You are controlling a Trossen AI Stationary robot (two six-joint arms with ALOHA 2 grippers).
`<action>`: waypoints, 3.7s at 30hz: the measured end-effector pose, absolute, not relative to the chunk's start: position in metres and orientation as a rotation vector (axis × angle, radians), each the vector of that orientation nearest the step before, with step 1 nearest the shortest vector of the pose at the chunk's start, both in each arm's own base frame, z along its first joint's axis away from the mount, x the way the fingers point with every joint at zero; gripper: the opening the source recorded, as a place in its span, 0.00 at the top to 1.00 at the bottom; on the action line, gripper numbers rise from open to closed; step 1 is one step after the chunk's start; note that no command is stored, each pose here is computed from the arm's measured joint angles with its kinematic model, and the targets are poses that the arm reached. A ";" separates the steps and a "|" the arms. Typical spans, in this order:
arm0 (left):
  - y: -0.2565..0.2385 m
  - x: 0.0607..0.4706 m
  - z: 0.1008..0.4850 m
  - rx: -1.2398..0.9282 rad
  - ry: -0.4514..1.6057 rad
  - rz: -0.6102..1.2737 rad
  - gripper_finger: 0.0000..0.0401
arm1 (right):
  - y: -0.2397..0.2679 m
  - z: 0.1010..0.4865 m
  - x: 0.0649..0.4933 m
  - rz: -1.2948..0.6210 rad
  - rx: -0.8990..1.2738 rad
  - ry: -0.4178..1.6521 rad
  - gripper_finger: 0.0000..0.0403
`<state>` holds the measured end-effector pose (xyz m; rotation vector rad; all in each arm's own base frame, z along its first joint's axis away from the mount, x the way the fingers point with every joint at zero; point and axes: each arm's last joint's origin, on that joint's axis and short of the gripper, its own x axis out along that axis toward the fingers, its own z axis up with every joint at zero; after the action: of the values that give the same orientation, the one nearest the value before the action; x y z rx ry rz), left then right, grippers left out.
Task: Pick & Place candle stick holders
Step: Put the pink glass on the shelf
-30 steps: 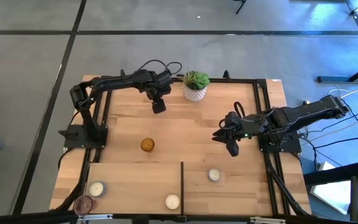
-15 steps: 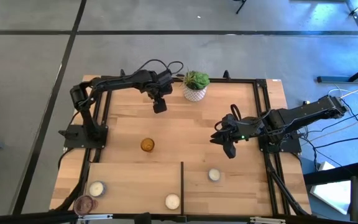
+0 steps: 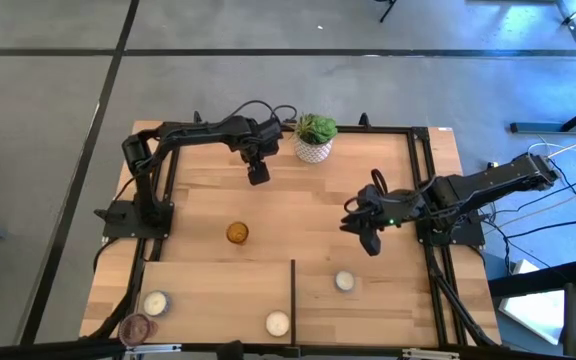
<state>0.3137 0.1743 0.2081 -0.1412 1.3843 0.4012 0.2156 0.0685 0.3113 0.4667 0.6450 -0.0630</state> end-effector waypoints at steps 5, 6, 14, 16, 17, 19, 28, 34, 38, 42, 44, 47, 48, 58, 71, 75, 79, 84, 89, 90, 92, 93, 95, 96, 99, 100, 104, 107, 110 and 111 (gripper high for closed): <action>0.175 0.313 0.208 -0.148 1.389 0.416 0.54 | 0.068 0.311 0.215 -0.070 0.477 0.652 0.73; 0.175 0.313 0.208 -0.149 1.388 0.421 0.56 | 0.068 0.311 0.215 -0.070 0.477 0.652 0.73; 0.175 0.313 0.208 -0.190 1.381 0.457 0.86 | 0.068 0.311 0.215 -0.070 0.477 0.652 0.73; 0.175 0.312 0.209 -0.189 1.377 0.472 0.94 | 0.068 0.311 0.215 -0.070 0.478 0.652 0.73; 0.175 0.312 0.211 -0.199 1.369 0.477 0.96 | 0.068 0.311 0.215 -0.070 0.479 0.652 0.73; 0.175 0.312 0.212 -0.219 1.362 0.490 0.96 | 0.069 0.311 0.215 -0.064 0.483 0.654 0.73; 0.172 0.310 0.244 -0.223 1.357 0.497 0.96 | 0.069 0.314 0.215 -0.038 0.502 0.634 0.73; 0.162 0.308 0.279 -0.258 1.327 0.462 0.96 | 0.069 0.315 0.216 -0.031 0.506 0.626 0.73; 0.143 0.304 0.308 -0.317 1.295 0.436 0.96 | 0.070 0.315 0.216 -0.007 0.515 0.630 0.73; 0.112 0.294 0.343 -0.402 1.242 0.451 0.96 | 0.071 0.316 0.215 0.017 0.522 0.636 0.73; 0.094 0.288 0.359 -0.444 1.210 0.461 0.96 | 0.071 0.316 0.214 0.033 0.521 0.643 0.73; 0.065 0.277 0.379 -0.517 1.153 0.469 0.96 | 0.074 0.316 0.214 0.066 0.506 0.651 0.73; 0.055 0.273 0.386 -0.539 1.136 0.467 0.96 | 0.075 0.316 0.213 0.073 0.502 0.653 0.73; -0.042 0.238 0.404 -0.669 1.206 0.423 0.96 | 0.079 0.321 0.215 0.115 0.486 0.603 0.73; -0.134 0.200 0.416 -0.763 1.141 0.451 0.96 | 0.084 0.329 0.219 0.132 0.577 0.517 0.73; -0.158 0.193 0.412 -0.799 1.191 0.440 0.96 | 0.085 0.329 0.219 0.133 0.601 0.516 0.73; -0.182 0.187 0.402 -0.826 1.282 0.448 0.96 | 0.088 0.329 0.218 0.141 0.598 0.520 0.73; -0.196 0.174 0.401 -0.907 1.257 0.518 0.96 | 0.091 0.329 0.216 0.142 0.601 0.521 0.73; -0.200 0.162 0.391 -0.950 1.239 0.605 0.96 | 0.095 0.324 0.220 0.117 0.586 0.529 0.73; -0.201 0.161 0.388 -0.942 1.249 0.616 0.96 | 0.096 0.323 0.221 0.115 0.585 0.534 0.73; -0.203 0.160 0.381 -0.899 1.277 0.612 0.96 | 0.098 0.319 0.225 0.107 0.589 0.551 0.73; -0.203 0.160 0.380 -0.887 1.286 0.607 0.96 | 0.099 0.317 0.227 0.106 0.595 0.564 0.73; -0.203 0.160 0.380 -0.865 1.306 0.585 0.96 | 0.101 0.312 0.231 0.112 0.600 0.590 0.73; -0.203 0.160 0.380 -0.851 1.308 0.575 0.96 | 0.103 0.309 0.233 0.112 0.604 0.603 0.73; -0.198 0.165 0.386 -0.819 1.306 0.513 0.96 | 0.108 0.302 0.237 0.107 0.609 0.637 0.73; -0.196 0.168 0.390 -0.807 1.295 0.486 0.96 | 0.110 0.300 0.239 0.108 0.610 0.643 0.73; -0.178 0.183 0.408 -0.771 1.198 0.421 0.96 | 0.116 0.296 0.242 0.121 0.608 0.650 0.73; -0.161 0.194 0.422 -0.745 1.128 0.389 0.96 | 0.119 0.299 0.242 0.145 0.608 0.629 0.73; -0.145 0.204 0.433 -0.686 1.086 0.349 0.96 | 0.120 0.304 0.240 0.167 0.594 0.605 0.73; -0.140 0.206 0.435 -0.658 1.079 0.332 0.96 | 0.120 0.307 0.240 0.174 0.582 0.598 0.73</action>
<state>0.2064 -0.1398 0.4350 -0.6577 1.0786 0.3318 0.2396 0.1198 0.3075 0.5822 0.5978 0.1743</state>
